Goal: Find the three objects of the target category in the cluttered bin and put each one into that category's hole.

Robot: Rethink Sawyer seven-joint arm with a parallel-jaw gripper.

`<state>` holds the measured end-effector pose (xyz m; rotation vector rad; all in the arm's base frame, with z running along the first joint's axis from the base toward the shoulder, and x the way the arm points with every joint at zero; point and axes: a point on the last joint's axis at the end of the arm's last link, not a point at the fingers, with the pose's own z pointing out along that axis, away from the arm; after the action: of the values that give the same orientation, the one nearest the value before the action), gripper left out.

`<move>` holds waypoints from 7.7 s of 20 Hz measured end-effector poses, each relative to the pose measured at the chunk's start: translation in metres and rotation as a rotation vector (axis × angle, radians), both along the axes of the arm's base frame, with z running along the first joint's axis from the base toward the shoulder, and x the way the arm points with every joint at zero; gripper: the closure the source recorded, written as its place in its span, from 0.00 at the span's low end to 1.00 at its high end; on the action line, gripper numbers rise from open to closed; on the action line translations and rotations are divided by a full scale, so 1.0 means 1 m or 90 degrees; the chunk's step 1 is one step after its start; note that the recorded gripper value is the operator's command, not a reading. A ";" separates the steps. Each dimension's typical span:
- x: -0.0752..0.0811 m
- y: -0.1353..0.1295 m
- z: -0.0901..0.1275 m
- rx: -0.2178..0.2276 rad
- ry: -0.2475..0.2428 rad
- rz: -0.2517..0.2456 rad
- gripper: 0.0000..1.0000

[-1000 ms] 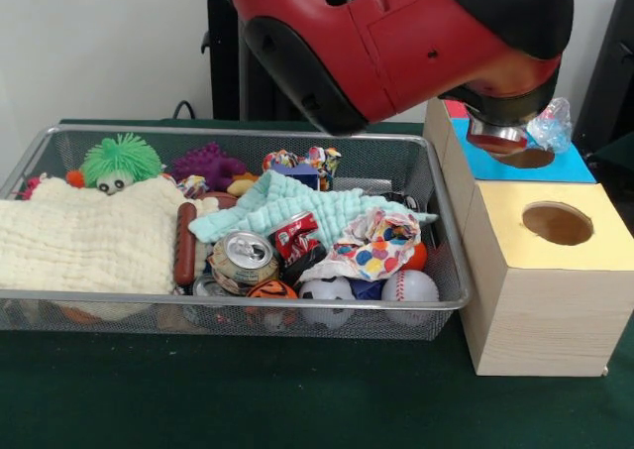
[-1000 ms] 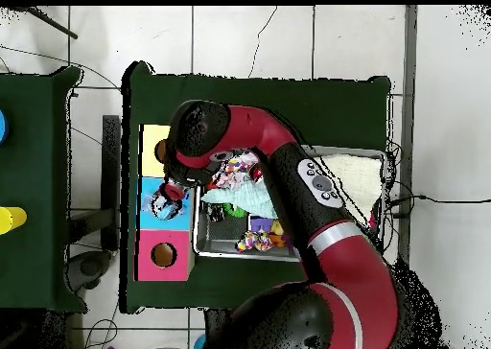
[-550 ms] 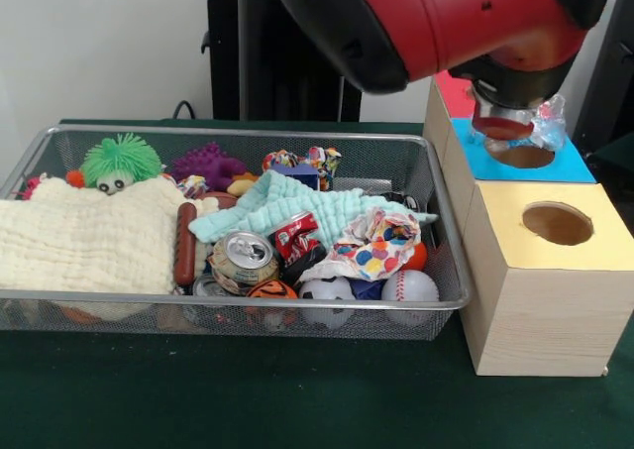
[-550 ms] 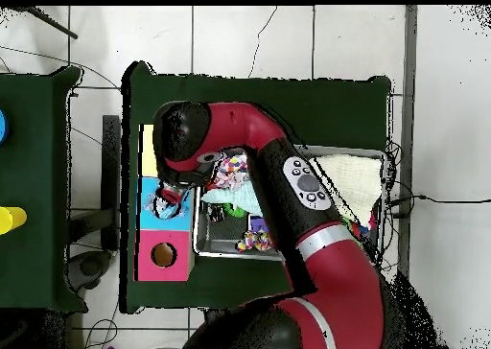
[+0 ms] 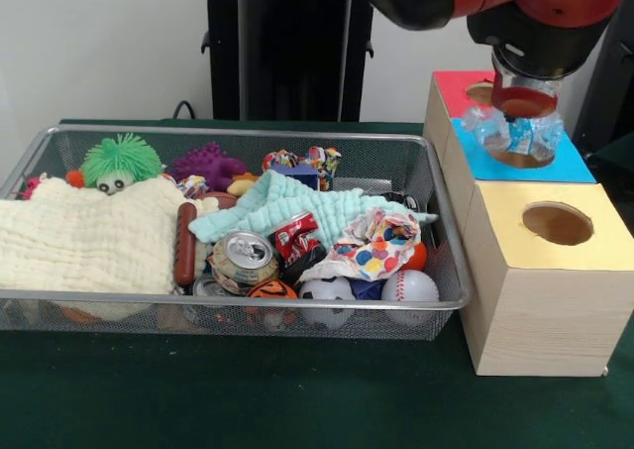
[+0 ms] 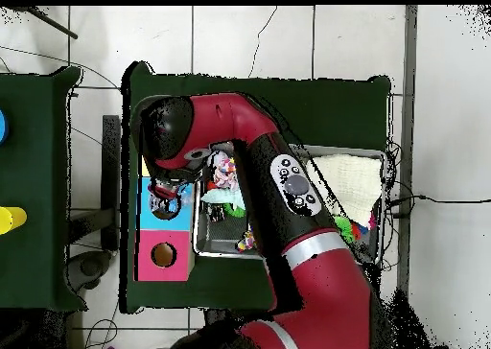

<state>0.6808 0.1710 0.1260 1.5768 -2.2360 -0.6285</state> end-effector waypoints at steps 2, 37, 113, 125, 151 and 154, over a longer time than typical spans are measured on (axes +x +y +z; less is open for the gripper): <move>0.002 0.000 0.003 -0.012 -0.009 0.003 1.00; -0.018 -0.016 -0.008 -0.160 0.012 0.046 1.00; 0.020 -0.008 0.003 -0.294 -0.082 0.075 1.00; 0.031 -0.022 0.003 -0.281 -0.077 0.046 0.00; 0.016 -0.023 0.006 -0.167 0.036 -0.028 0.00; 0.014 -0.023 0.003 -0.167 0.041 -0.027 0.00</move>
<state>0.6948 0.1482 0.1287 1.3652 -2.2056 -0.3713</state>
